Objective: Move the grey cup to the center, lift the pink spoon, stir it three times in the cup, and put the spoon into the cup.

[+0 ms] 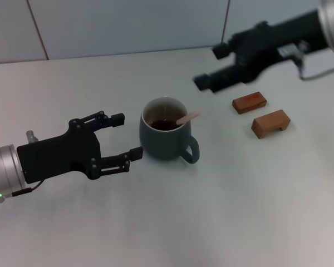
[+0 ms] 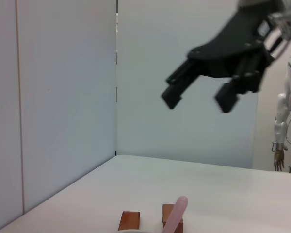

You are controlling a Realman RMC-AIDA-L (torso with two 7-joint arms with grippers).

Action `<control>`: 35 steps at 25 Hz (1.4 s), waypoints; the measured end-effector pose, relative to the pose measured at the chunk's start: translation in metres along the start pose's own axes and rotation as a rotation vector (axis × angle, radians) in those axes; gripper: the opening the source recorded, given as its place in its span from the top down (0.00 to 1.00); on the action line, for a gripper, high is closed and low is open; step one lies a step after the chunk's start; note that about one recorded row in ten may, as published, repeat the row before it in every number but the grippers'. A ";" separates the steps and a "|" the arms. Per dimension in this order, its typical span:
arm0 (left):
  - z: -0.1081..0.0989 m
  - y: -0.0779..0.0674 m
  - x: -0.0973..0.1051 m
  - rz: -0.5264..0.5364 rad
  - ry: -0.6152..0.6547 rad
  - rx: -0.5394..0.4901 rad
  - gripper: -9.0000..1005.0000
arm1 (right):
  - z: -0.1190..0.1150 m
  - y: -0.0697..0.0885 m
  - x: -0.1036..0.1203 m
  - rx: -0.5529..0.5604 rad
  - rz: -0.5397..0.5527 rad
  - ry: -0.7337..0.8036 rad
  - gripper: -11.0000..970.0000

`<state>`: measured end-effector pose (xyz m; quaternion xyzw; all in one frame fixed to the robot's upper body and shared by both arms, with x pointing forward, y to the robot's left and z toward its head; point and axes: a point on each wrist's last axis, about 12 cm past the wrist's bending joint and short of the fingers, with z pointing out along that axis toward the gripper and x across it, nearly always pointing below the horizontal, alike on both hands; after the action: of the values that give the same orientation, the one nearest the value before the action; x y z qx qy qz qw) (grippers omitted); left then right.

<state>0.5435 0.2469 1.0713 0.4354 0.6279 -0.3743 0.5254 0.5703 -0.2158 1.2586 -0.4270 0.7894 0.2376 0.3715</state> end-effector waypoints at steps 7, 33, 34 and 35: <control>-0.002 0.002 -0.002 -0.010 0.004 -0.006 0.16 | -0.016 -0.010 0.062 0.017 0.005 -0.050 0.14; 0.000 0.007 -0.004 -0.049 0.021 -0.018 0.16 | -0.005 -0.028 0.123 -0.053 0.088 -0.156 0.14; 0.000 0.007 -0.004 -0.049 0.022 -0.018 0.16 | -0.005 -0.028 0.123 -0.053 0.089 -0.156 0.14; 0.000 0.007 -0.004 -0.049 0.022 -0.019 0.16 | -0.005 -0.028 0.123 -0.053 0.091 -0.155 0.14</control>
<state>0.5509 0.2485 1.0751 0.4191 0.6476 -0.3762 0.5133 0.5484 -0.2951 1.1631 -0.3805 0.7703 0.3076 0.4089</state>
